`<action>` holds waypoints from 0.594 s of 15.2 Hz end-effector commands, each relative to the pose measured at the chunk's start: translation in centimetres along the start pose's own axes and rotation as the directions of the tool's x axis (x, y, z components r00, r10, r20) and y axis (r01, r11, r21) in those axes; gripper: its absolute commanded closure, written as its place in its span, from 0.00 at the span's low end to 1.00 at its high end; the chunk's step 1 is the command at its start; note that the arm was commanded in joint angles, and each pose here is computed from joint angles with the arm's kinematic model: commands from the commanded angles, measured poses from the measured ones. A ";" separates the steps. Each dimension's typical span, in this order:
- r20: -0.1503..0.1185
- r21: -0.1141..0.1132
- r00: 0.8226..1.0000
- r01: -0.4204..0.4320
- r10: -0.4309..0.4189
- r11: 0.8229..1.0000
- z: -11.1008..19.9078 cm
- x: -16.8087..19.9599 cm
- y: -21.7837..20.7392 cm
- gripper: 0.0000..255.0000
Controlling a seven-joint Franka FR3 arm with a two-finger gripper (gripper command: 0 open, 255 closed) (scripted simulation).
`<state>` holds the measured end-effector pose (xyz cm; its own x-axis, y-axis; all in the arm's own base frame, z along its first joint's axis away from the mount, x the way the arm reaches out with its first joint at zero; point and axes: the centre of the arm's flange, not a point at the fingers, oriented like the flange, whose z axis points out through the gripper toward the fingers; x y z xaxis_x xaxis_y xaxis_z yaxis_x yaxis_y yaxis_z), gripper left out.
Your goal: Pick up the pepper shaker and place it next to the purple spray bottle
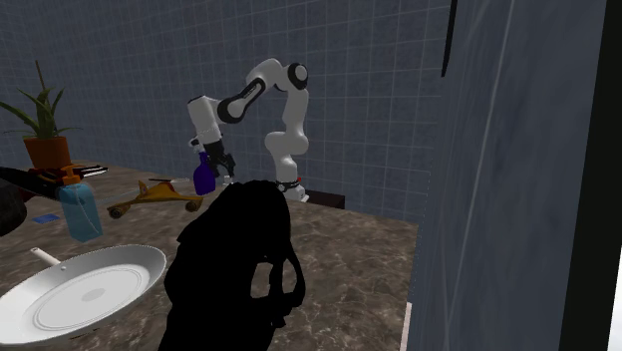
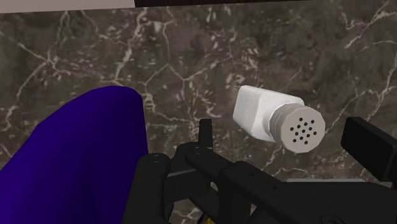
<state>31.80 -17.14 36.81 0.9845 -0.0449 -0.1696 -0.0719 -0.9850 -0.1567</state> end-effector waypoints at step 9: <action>0.001 0.000 1.000 0.000 0.000 1.000 -3.4 0.0 -0.1 0.00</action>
<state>32.30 -17.60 40.10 0.9843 -0.0448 -0.1706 -0.0720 -0.9850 -0.1570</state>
